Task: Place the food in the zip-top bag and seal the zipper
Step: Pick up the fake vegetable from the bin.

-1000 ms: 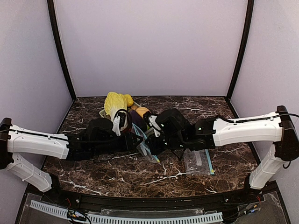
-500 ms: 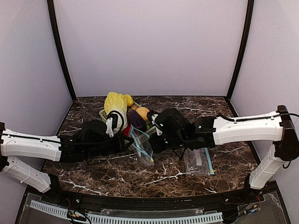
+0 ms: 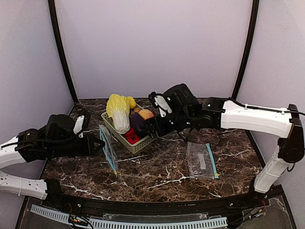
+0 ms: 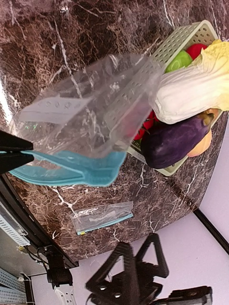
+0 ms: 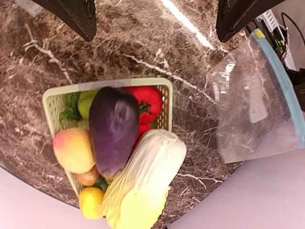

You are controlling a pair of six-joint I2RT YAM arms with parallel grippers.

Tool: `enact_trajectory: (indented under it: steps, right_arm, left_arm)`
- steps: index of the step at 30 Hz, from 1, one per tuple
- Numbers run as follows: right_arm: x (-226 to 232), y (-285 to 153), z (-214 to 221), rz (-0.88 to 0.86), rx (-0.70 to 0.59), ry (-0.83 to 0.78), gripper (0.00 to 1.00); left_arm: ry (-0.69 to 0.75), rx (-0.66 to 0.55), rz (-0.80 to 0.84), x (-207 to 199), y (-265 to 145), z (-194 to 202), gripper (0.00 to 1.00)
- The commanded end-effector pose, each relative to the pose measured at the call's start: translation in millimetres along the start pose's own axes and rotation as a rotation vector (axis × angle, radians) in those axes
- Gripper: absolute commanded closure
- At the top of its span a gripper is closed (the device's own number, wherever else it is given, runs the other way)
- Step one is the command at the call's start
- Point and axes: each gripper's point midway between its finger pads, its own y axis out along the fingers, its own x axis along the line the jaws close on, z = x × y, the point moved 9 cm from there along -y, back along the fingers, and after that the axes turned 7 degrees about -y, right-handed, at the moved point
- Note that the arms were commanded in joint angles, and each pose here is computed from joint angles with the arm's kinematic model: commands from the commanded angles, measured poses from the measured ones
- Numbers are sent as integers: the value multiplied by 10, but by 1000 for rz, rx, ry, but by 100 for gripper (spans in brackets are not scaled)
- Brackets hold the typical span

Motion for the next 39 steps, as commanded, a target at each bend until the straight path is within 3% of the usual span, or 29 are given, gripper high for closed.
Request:
enact_trajectory:
  steps: [1,11,26,29,33,39]
  right_arm:
    - [-196,154,-176,22,68,-36,14]
    - [-379,720,-499,60,116,-58,8]
    - [-652,1554,-384,128,229,-55,11]
    - [-710,1602,-330,145,245,-41,17]
    - [-713,1572,-363,135,232,-39,35]
    - [-637,1132,-603,77,130,-35,46]
  left_arm:
    - [60,99,-147,257,-226,86,99]
    - [153,177,-175,170,56,89,99]
    - [63,204,-20,268,601,122,99]
    - [59,200,-14,275,620,122,99]
    - [46,199,21,262,645,130,99]
    - [27,198,106,155,667,104,99]
